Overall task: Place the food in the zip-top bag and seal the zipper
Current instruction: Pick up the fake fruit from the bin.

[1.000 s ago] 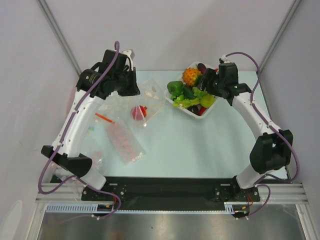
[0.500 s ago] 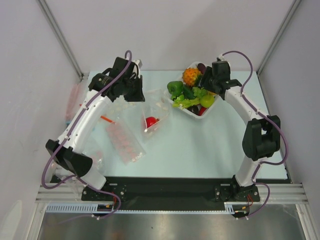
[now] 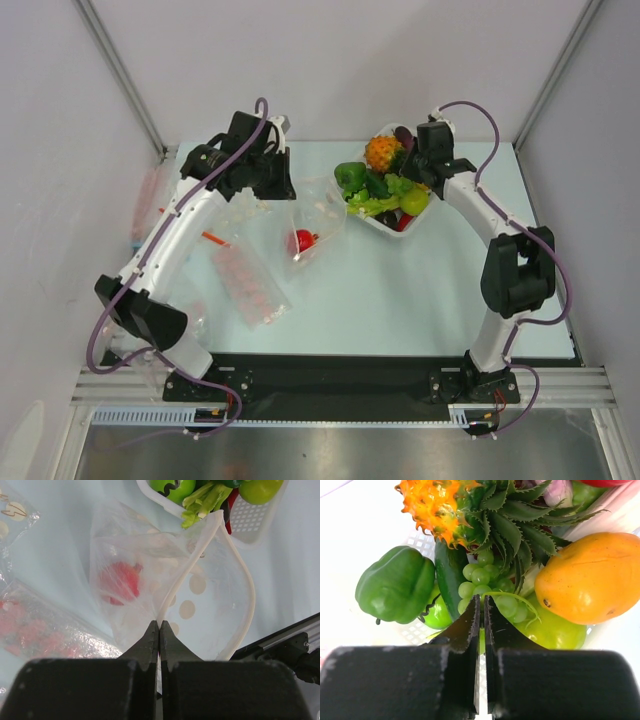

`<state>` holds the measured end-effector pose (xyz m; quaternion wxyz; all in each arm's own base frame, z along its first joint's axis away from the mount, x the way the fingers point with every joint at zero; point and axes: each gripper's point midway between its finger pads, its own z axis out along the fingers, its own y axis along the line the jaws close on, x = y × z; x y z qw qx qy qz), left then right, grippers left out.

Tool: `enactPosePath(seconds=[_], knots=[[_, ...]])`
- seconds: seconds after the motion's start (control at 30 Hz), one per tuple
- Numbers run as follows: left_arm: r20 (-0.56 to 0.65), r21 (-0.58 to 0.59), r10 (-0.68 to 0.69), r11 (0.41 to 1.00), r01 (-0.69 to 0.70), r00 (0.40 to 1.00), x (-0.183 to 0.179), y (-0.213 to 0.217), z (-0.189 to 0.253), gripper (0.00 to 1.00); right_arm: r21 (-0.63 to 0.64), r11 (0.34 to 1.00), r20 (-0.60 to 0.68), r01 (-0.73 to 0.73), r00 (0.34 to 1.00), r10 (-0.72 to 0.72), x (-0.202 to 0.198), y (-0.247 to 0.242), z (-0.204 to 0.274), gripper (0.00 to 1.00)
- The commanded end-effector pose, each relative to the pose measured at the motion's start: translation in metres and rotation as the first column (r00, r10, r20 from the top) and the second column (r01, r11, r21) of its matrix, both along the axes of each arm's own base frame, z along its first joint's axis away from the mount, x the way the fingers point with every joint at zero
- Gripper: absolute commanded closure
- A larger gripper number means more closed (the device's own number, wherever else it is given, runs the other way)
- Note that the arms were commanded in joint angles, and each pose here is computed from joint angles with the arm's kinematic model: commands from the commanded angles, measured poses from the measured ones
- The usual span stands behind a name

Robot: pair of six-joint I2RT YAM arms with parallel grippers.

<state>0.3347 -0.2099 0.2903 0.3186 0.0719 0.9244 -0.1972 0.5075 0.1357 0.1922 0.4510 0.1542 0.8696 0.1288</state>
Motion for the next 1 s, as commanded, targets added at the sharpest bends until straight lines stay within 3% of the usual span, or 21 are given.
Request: enactPosePath(seconds=[0.0, 0.47, 0.73, 0.97], knots=[[0.052, -0.024, -0.029, 0.999, 0.030, 0.998, 0.006, -0.005, 0.017, 1.00, 0.032, 0.999, 0.128, -0.013, 0.992, 0.009, -0.005, 0.006, 0.055, 1.00], [0.020, -0.074, -0.032, 0.997, 0.033, 0.999, 0.001, -0.012, 0.012, 1.00, 0.098, 0.954, 0.369, -0.283, 0.901, 0.229, -0.073, 0.036, 0.175, 1.00], [0.003, -0.109, -0.038, 0.993, 0.038, 0.999, -0.002, -0.018, 0.011, 1.00, 0.112, 0.859, 0.537, -0.500, 0.758, 0.371, -0.136, 0.059, 0.245, 1.00], [0.001, -0.138, -0.041, 0.990, 0.041, 0.999, -0.004, -0.021, 0.016, 1.00, 0.107, 0.747, 0.624, -0.656, 0.630, 0.463, -0.188, 0.084, 0.275, 1.00]])
